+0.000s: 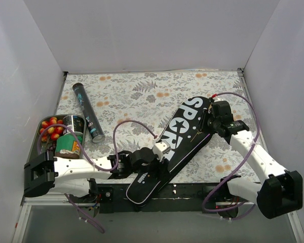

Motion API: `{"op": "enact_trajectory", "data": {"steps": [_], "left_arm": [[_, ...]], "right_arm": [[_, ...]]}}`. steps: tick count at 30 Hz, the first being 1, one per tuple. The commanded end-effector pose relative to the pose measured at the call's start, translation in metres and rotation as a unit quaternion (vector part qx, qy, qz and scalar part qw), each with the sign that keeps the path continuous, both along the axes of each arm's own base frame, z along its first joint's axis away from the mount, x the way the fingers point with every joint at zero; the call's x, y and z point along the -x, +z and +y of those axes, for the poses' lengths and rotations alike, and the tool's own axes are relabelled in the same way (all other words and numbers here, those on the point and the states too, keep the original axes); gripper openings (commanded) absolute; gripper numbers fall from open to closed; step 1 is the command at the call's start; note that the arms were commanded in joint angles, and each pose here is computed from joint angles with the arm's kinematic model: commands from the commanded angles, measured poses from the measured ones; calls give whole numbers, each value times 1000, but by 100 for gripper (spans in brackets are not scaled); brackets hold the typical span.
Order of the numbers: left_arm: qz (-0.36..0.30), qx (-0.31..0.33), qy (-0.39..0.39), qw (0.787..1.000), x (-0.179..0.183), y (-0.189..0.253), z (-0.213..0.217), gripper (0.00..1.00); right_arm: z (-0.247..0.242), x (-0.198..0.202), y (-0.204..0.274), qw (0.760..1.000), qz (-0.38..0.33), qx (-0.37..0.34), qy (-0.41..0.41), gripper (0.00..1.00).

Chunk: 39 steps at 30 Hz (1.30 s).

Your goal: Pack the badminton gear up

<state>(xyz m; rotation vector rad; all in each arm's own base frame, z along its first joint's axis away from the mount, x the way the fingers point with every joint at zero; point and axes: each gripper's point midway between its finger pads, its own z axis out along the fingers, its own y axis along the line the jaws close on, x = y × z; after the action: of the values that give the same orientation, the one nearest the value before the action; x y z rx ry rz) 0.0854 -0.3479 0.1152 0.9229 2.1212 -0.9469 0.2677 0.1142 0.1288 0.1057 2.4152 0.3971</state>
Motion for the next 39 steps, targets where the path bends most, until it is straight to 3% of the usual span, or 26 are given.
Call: {"op": "enact_trajectory", "data": {"steps": [1,4,7,15,26,34,39], "left_arm": [[20,58,41,997,-6,-7,4,36],[50,61,50,996,-1,-27,9,24],[70,59,53,994,4,-44,13,18],[90,27,73,993,0,-74,22,13],[77,13,159,984,-54,-67,58,13],[65,-13,222,973,-104,-63,82,12],[76,-26,253,964,-126,-67,84,10]], "right_arm": [[10,-30,11,1000,-26,-1,15,25],[18,-38,6,999,-20,-9,27,8],[22,-42,0,999,-22,-13,35,1],[18,-31,-50,999,32,6,40,1],[0,-7,-102,995,89,41,12,1],[2,0,-114,994,107,30,6,1],[16,-11,-95,996,88,8,25,1]]}}
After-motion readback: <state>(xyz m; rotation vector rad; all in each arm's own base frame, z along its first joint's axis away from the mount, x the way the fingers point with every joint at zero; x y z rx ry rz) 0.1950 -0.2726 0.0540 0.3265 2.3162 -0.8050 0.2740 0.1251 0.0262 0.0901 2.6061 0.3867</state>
